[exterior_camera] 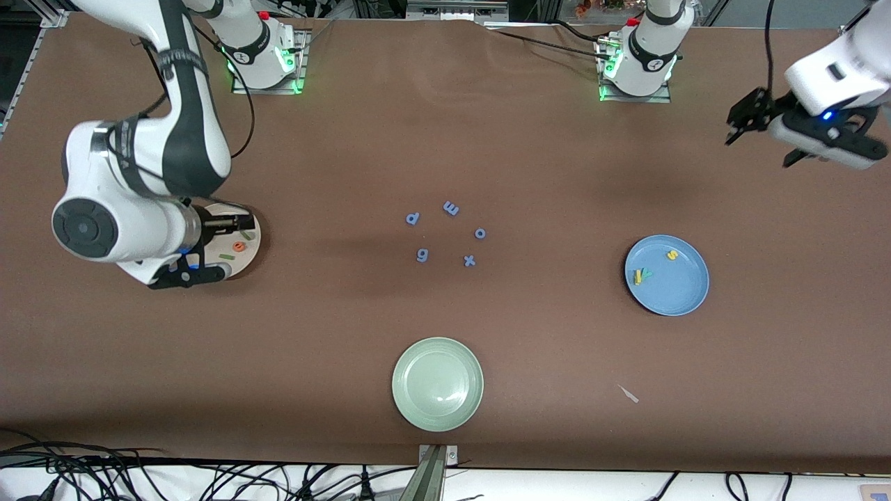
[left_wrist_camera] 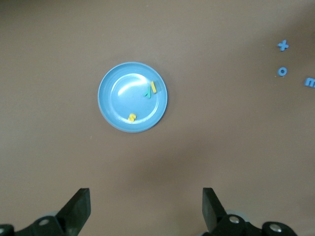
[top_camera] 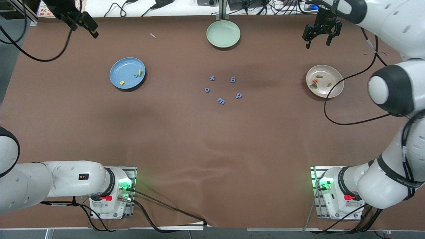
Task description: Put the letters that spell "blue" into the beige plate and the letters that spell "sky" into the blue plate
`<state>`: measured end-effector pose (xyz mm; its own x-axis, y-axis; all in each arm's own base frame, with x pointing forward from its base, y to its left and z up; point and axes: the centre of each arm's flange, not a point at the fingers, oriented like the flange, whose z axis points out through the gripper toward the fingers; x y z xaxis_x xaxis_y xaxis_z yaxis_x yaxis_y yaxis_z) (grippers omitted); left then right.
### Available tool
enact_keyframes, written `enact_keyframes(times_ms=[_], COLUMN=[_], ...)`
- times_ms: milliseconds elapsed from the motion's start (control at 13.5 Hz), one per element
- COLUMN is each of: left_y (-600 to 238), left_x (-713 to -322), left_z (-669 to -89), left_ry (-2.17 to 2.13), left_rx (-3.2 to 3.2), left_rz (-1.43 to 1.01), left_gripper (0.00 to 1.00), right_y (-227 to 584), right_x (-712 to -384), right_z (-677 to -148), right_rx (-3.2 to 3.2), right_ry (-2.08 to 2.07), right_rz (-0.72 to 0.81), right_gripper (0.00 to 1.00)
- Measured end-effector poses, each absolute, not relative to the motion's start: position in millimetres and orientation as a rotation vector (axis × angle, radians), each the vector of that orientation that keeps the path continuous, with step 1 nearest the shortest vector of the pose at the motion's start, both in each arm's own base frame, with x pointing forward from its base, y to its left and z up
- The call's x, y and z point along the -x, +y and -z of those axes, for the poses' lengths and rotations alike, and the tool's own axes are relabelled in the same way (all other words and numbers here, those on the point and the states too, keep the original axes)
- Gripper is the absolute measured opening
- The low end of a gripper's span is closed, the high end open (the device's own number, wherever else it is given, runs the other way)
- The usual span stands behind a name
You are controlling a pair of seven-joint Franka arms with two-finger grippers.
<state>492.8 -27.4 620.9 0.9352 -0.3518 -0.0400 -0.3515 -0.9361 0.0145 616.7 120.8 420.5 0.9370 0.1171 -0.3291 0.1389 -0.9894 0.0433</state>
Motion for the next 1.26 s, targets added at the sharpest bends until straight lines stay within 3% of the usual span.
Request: enact_keyframes(times_ms=[223, 594, 892, 1263], left_y=[-34.1, -35.5, -44.7, -46.5], left_x=[-484.8, -495.5, -514.1, -518.3], left_z=[-653.4, -648.5, -648.9, -646.6], left_ry=[-0.339, -0.175, -0.159, -0.162], left_rx=[-3.119, -3.129, -3.127, -3.125], left_rz=[0.091, 0.138, 0.178, 0.194], left_gripper=[1.0, 1.0, 1.0, 1.0], right_y=[96.1, 52.5, 28.4, 27.2], right_x=[-583.7, -526.8, -515.6, -521.9], right_z=[-469.2, -566.1, -606.3, -604.6], right_rx=[-3.081, -3.121, -3.089, -3.087], right_ry=[0.189, 0.142, 0.098, 0.065], right_rz=[0.444, 0.388, 0.285, 0.247], right_gripper=[1.0, 1.0, 1.0, 1.0])
